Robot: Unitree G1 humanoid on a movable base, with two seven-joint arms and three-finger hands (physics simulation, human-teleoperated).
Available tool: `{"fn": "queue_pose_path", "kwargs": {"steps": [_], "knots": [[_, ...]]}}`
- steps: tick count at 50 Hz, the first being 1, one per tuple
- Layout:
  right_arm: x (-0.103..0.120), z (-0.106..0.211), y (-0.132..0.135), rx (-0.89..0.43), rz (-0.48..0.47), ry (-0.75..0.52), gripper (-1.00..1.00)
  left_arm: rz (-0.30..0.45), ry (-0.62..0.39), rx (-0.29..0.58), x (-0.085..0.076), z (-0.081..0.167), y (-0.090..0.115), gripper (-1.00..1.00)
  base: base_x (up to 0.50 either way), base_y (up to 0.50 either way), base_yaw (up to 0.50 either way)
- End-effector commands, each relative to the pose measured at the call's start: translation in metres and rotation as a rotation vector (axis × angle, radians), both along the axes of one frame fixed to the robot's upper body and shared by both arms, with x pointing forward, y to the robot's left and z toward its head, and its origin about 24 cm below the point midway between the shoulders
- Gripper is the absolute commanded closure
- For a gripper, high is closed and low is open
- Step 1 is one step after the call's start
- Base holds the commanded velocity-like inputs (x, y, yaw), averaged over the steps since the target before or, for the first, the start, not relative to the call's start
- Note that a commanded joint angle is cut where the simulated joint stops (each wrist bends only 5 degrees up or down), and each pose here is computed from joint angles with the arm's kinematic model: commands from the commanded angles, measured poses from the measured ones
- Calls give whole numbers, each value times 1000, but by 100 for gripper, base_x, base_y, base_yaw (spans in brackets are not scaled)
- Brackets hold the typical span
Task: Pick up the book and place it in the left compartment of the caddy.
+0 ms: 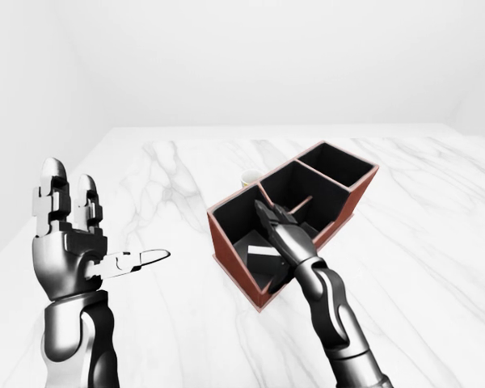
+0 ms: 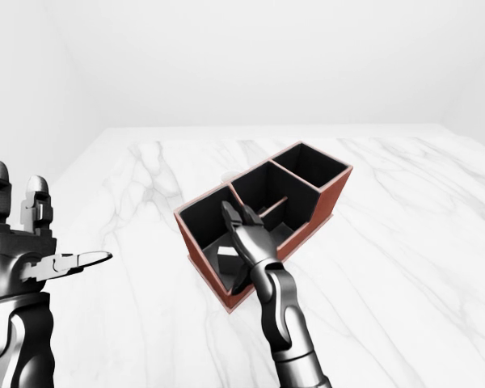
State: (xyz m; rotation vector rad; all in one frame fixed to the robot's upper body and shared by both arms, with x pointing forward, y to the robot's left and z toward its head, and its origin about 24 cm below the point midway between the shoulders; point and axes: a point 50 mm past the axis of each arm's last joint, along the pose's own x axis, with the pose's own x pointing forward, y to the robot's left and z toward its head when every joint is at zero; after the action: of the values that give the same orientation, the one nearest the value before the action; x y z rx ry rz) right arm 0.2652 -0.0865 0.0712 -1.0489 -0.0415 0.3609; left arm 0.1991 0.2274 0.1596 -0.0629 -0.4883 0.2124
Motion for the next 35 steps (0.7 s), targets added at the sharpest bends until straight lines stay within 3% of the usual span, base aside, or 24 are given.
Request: {"fn": "queue_pose_path", "kwargs": {"steps": [1,6,9,18,24,29,35], "knots": [[-8,21,4,-12,30,-60,-100,-2,3,0,1,-1,-1,-100,0,0,0],[-27,47,10,4,118,-78,-100,-1,-2,1,0,0,0,-100,0,0,0],[-44,76,14,-63,176,-132,-100,-1,-2,1,-1,0,-1,-100,0,0,0],[-73,122,15,-62,121,-363,-100,-3,-2,1,-1,0,-2,-100,0,0,0],[-89,150,13,-62,35,-517,-100,-3,2,0,-1,-1,-2,-100,0,0,0],[-105,187,-4,-11,-161,-711,-100,-4,-11,4,-3,2,-2,-100,0,0,0],[-106,208,-14,-3,-278,-824,-100,-4,-10,6,-3,2,-2,-100,0,0,0]]}}
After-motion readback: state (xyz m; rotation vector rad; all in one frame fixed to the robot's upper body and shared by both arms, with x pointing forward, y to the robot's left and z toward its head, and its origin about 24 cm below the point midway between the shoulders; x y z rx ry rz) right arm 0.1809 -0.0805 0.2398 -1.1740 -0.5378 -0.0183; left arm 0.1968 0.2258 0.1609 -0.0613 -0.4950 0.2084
